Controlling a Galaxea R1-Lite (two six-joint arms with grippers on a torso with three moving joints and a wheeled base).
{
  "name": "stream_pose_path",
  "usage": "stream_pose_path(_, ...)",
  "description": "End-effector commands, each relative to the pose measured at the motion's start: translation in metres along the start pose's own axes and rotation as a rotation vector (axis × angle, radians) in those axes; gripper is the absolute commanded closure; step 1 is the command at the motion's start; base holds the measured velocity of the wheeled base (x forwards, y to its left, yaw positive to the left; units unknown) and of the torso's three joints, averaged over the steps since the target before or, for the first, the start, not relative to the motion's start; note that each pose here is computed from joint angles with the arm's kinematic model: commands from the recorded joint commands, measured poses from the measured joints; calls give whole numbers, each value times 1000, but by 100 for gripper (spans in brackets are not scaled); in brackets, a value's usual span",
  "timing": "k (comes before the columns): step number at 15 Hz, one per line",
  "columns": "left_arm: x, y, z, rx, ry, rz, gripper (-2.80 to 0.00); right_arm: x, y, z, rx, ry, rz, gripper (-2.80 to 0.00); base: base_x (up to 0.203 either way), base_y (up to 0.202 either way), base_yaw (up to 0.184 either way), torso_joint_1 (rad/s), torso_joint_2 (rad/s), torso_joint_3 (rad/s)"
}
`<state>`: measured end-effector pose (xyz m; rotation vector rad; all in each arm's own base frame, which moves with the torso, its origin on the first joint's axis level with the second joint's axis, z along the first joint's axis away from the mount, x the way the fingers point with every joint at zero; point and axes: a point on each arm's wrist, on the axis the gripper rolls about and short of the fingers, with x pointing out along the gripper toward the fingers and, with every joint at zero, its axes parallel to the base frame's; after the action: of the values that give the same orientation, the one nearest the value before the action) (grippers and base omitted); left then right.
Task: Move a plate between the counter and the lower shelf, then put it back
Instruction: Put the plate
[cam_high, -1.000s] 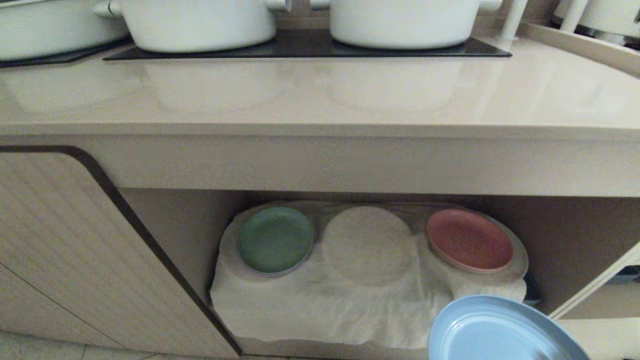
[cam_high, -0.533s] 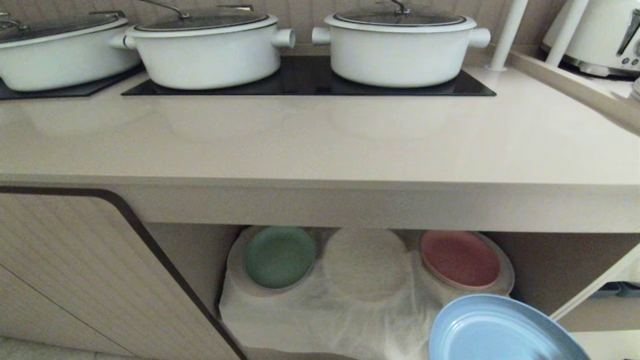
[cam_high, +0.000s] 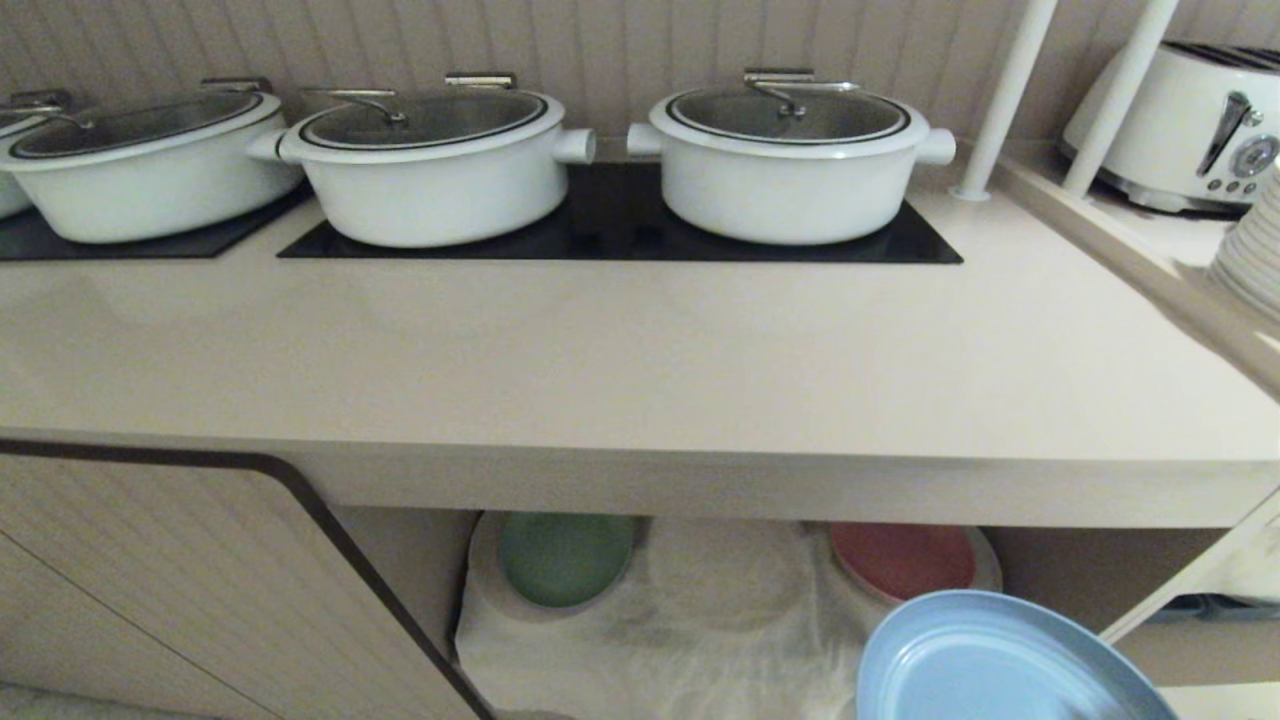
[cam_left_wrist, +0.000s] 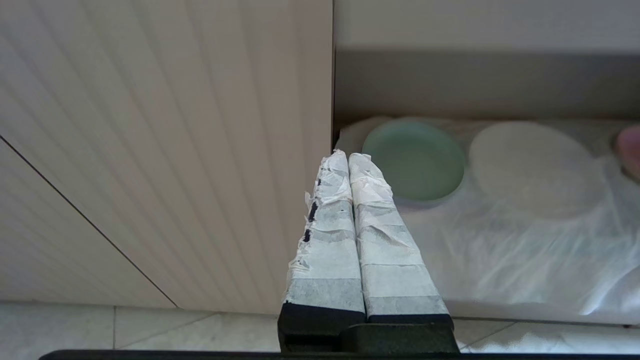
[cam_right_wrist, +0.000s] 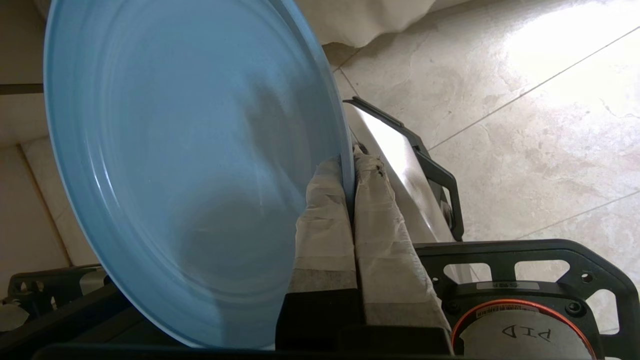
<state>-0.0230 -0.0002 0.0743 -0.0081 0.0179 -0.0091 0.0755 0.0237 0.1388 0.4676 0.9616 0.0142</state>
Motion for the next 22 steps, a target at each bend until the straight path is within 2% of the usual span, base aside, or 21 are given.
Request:
stream_pose_path(1,0,0,0,0,1,0,0,0,0,0,1,4,0,0,0,0,0,242,-530,-290)
stream_pose_path(11,0,0,0,0,1,0,0,0,0,0,-2,5,2,0,0,0,0,271,-576,-305)
stream_pose_path(22,0,0,0,0,1,0,0,-2,2,1,-4,-6,12,0,0,0,0,181,-359,-189)
